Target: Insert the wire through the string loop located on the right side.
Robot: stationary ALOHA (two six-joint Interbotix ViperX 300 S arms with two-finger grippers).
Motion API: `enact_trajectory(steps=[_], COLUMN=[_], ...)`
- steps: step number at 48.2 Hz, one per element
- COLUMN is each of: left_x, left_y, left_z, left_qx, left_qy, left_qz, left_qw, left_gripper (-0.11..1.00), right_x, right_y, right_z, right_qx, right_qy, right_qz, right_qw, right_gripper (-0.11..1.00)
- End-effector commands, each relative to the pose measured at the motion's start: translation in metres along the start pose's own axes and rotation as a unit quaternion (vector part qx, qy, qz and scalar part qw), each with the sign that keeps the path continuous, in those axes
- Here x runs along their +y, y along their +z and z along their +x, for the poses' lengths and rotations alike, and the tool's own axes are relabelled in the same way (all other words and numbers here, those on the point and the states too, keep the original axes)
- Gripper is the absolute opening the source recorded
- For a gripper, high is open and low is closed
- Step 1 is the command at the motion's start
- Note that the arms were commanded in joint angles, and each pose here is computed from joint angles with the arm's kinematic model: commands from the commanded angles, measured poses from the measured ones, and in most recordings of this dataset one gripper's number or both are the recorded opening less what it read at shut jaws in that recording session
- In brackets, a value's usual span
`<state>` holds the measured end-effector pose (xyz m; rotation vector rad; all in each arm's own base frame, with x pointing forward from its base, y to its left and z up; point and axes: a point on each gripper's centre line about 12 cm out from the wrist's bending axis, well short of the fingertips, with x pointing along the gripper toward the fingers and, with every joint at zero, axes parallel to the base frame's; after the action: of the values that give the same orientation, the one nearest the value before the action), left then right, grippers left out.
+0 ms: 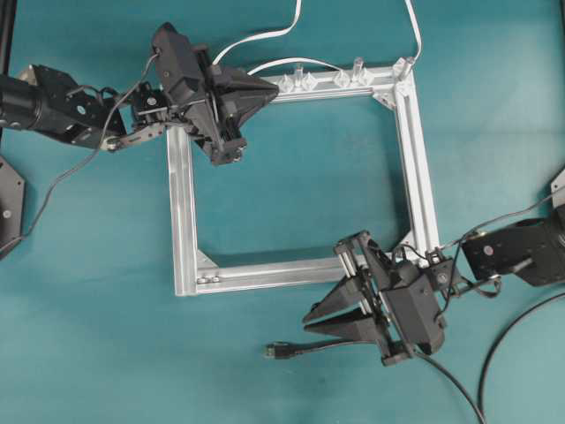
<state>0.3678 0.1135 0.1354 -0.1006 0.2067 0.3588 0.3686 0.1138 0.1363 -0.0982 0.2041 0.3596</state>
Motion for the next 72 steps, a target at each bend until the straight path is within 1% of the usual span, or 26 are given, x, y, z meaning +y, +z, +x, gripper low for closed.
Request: enact_trajectory(steps=[1, 2, 3, 6, 9, 13, 24, 26, 28, 31, 37, 38, 40, 42, 45, 47, 48, 50, 51, 52, 56, 65, 68, 72], left_x=[-0.009, -0.008, -0.008, -0.008, -0.008, -0.008, -0.008, -0.009, -0.009, -0.009, -0.009, -0.010, -0.010, -0.010, -0.010, -0.010, -0.010, -0.010, -0.010, -0.010, -0.009, -0.010, -0.010, -0.010], left_y=[0.018, 0.018, 0.019, 0.018, 0.019, 0.019, 0.024, 0.024, 0.023, 0.023, 0.025, 0.025, 0.025, 0.025, 0.025, 0.024, 0.025, 0.024, 0.025, 0.025, 0.025, 0.025, 0.025, 0.025], left_z=[0.000, -0.001, -0.001, -0.004, -0.006, -0.009, -0.012, -0.012, -0.012, -0.012, -0.012, -0.011, -0.012, -0.011, -0.012, -0.012, -0.012, -0.013, -0.013, -0.013, -0.013, -0.013, -0.013, -0.013], left_qx=[-0.018, -0.015, -0.013, -0.001, 0.006, 0.012, 0.009, 0.010, 0.013, 0.016, 0.024, 0.027, 0.032, 0.037, 0.043, 0.047, 0.048, 0.050, 0.049, 0.050, 0.050, 0.050, 0.050, 0.050], left_qy=[-0.019, -0.018, -0.019, -0.018, -0.019, -0.018, -0.020, -0.021, -0.021, -0.021, -0.021, -0.021, -0.021, -0.021, -0.021, -0.021, -0.021, -0.021, -0.021, -0.021, -0.021, -0.021, -0.021, -0.021], left_qz=[0.000, -0.003, -0.006, -0.009, -0.008, -0.009, -0.007, -0.007, -0.007, -0.007, -0.007, -0.007, -0.007, -0.007, -0.007, -0.007, -0.007, -0.007, -0.006, -0.005, -0.005, -0.005, -0.005, -0.005], left_qw=[0.9997, 0.9997, 0.9997, 0.9998, 0.9998, 0.9997, 0.9997, 0.9997, 0.9997, 0.9996, 0.9995, 0.9994, 0.9993, 0.9991, 0.9988, 0.9987, 0.9986, 0.9985, 0.9985, 0.9985, 0.9985, 0.9985, 0.9985, 0.9985], left_gripper=[0.15, 0.15, 0.12, 0.01, 0.00, 0.00, 0.00, 0.00, 0.00, 0.00, 0.01, 0.01, 0.06, 0.16, 0.33, 0.45, 0.53, 0.64, 0.69, 0.72, 0.69, 0.69, 0.69, 0.69], right_x=[-0.001, -0.002, -0.002, -0.002, -0.003, -0.003, -0.003, -0.002, -0.002, -0.001, 0.000, 0.001, 0.001, 0.002, 0.005, 0.007, 0.009, 0.013, 0.015, 0.018, 0.027, 0.039, 0.041, 0.045], right_y=[0.011, 0.010, 0.010, 0.008, 0.008, 0.008, 0.013, 0.013, 0.012, 0.011, 0.010, 0.011, 0.011, 0.011, 0.011, 0.010, 0.010, 0.009, 0.008, 0.008, 0.004, -0.001, -0.002, -0.004], right_z=[0.002, 0.003, 0.003, 0.005, 0.006, 0.009, 0.012, 0.012, 0.013, 0.013, 0.013, 0.013, 0.012, 0.011, 0.010, 0.009, 0.009, 0.009, 0.010, 0.010, 0.011, 0.012, 0.012, 0.013], right_qx=[-0.017, -0.014, -0.011, 0.003, 0.015, 0.025, 0.018, 0.018, 0.019, 0.019, 0.012, 0.009, 0.004, -0.003, -0.016, -0.022, -0.025, -0.027, -0.027, -0.026, -0.019, -0.014, -0.016, -0.015], right_qy=[-0.003, -0.004, -0.004, -0.005, -0.006, -0.006, -0.006, -0.006, -0.007, -0.009, -0.024, -0.027, -0.037, -0.047, -0.066, -0.074, -0.078, -0.084, -0.087, -0.089, -0.102, -0.139, -0.146, -0.146], right_qz=[0.007, 0.008, 0.010, 0.016, 0.020, 0.024, 0.025, 0.026, 0.028, 0.034, 0.057, 0.063, 0.076, 0.090, 0.113, 0.119, 0.121, 0.122, 0.121, 0.121, 0.120, 0.127, 0.128, 0.128], right_qw=[0.9998, 0.9999, 0.9999, 0.9999, 0.9997, 0.9994, 0.9995, 0.9995, 0.9994, 0.9992, 0.9980, 0.9976, 0.9964, 0.9948, 0.9912, 0.9899, 0.9892, 0.9886, 0.9884, 0.9883, 0.9873, 0.9820, 0.9808, 0.9810], right_gripper=[0.24, 0.24, 0.22, 0.09, 0.01, 0.01, 0.02, 0.07, 0.14, 0.30, 0.67, 0.68, 0.68, 0.67, 0.67, 0.67, 0.67, 0.67, 0.67, 0.67, 0.67, 0.68, 0.68, 0.68])
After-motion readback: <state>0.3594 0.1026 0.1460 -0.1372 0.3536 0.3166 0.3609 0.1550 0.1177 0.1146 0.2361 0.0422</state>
